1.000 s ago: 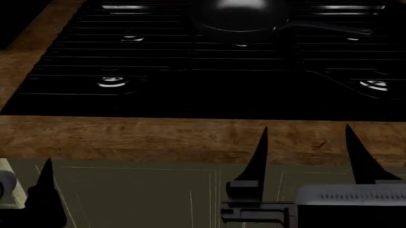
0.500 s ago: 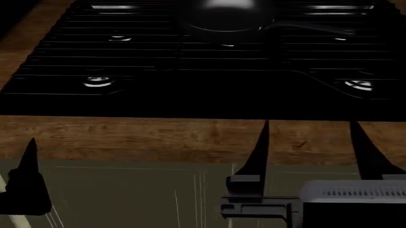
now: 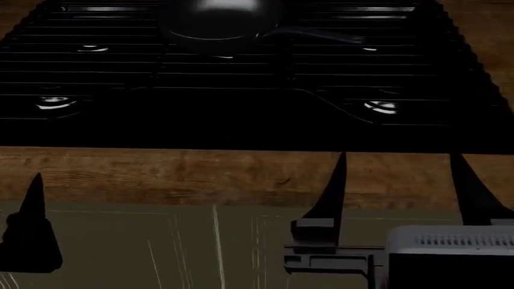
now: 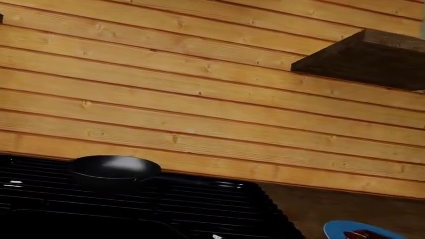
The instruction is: Pick the lobster from the plate and place it in the pan.
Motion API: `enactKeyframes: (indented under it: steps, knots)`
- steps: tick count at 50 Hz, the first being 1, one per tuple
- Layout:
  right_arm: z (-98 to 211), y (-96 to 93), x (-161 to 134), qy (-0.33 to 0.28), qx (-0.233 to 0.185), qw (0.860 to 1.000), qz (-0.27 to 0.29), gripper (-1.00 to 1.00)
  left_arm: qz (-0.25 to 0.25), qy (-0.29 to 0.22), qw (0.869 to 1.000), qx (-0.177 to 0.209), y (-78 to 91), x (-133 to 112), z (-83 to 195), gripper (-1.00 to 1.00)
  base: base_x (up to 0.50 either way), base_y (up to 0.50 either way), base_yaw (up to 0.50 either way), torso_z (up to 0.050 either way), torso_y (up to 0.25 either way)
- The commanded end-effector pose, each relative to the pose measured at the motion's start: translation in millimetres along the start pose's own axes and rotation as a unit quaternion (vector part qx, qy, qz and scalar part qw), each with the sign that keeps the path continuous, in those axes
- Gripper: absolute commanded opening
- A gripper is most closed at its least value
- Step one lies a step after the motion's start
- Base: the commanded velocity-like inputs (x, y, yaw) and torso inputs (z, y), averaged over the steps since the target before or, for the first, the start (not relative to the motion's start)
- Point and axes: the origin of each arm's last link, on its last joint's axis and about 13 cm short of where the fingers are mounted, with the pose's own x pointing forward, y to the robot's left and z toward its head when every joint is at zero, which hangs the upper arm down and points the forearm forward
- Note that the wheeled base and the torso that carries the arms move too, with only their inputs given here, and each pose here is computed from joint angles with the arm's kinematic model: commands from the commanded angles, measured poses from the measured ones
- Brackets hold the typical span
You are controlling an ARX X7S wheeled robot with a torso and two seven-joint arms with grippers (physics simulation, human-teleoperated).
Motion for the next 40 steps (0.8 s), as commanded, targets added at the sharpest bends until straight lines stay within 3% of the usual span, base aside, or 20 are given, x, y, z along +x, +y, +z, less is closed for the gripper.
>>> enactKeyframes:
  steps: [1, 40]
  knots:
    - [-0.1, -1.4, -0.3, 0.004, 0.001, 1.0, -0.005, 1.0, -0.002, -0.017, 1.0, -0.027, 0.5, 2.0, 1.8, 1.0, 0.0, -0.38, 0.0, 0.0, 0.0]
    - [-1.6, -1.4, -1.4, 0.003, 0.001, 1.0, -0.007, 1.0, 0.007, -0.018, 0.999, -0.032, 2.7, 1.6, 1.0, 1.0, 0.0, -0.38, 0.0, 0.0, 0.0]
